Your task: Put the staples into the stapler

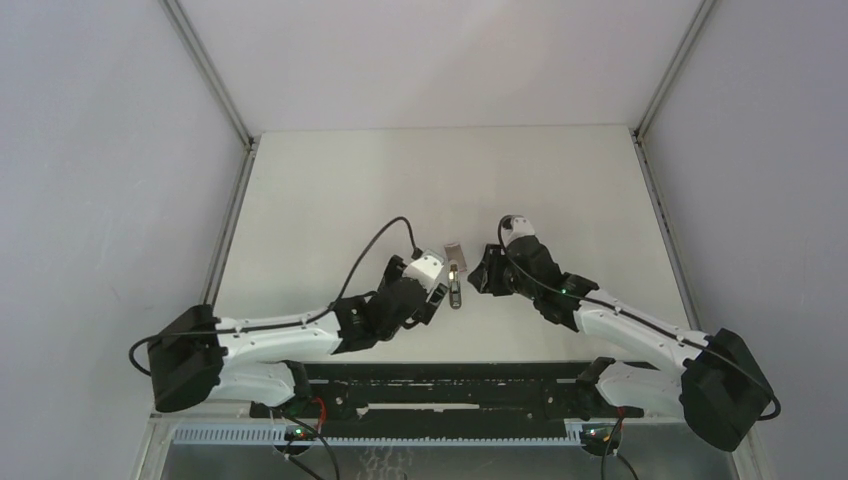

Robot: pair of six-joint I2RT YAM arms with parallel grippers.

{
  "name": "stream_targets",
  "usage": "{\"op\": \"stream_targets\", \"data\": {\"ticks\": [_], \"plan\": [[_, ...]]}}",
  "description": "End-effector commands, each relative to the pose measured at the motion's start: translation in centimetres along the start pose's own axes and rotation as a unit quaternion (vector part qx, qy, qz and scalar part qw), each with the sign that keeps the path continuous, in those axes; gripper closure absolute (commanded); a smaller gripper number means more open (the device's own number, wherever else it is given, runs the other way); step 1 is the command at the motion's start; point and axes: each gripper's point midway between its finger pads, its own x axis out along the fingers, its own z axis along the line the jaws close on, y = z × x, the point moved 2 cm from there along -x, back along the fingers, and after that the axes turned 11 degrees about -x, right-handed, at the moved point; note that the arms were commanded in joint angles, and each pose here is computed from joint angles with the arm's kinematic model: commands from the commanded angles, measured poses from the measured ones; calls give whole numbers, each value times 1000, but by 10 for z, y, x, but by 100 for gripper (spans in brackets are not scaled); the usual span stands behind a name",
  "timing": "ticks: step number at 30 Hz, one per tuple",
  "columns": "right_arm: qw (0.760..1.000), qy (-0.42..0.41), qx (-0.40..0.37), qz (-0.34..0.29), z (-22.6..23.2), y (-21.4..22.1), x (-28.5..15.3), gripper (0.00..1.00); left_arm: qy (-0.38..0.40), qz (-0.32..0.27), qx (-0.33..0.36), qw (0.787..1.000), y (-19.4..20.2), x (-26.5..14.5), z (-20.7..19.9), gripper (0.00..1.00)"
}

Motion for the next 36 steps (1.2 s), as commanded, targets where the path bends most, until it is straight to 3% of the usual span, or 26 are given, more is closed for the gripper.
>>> {"op": "stream_targets", "data": {"ticks": [1,6,13,20,31,36], "plan": [[1000,-3,-5,-27,-1,-13,-11,61,113,-11,-87,990,-16,-5,-14,17],[999,-11,2,-38,-5,-16,-19,60,195,-18,-168,966,-19,10,-7,16],[999,-13,4,-44,-8,-14,-28,56,256,32,-217,942,-6,35,-12,16],[999,-9,5,-47,-11,-13,-32,54,246,85,-243,934,24,49,-9,17],[999,-8,5,-51,-13,-15,-34,54,263,108,-260,923,49,19,-9,13],[999,-9,6,-51,-13,-13,-34,53,251,111,-250,929,61,10,-9,11]]}}
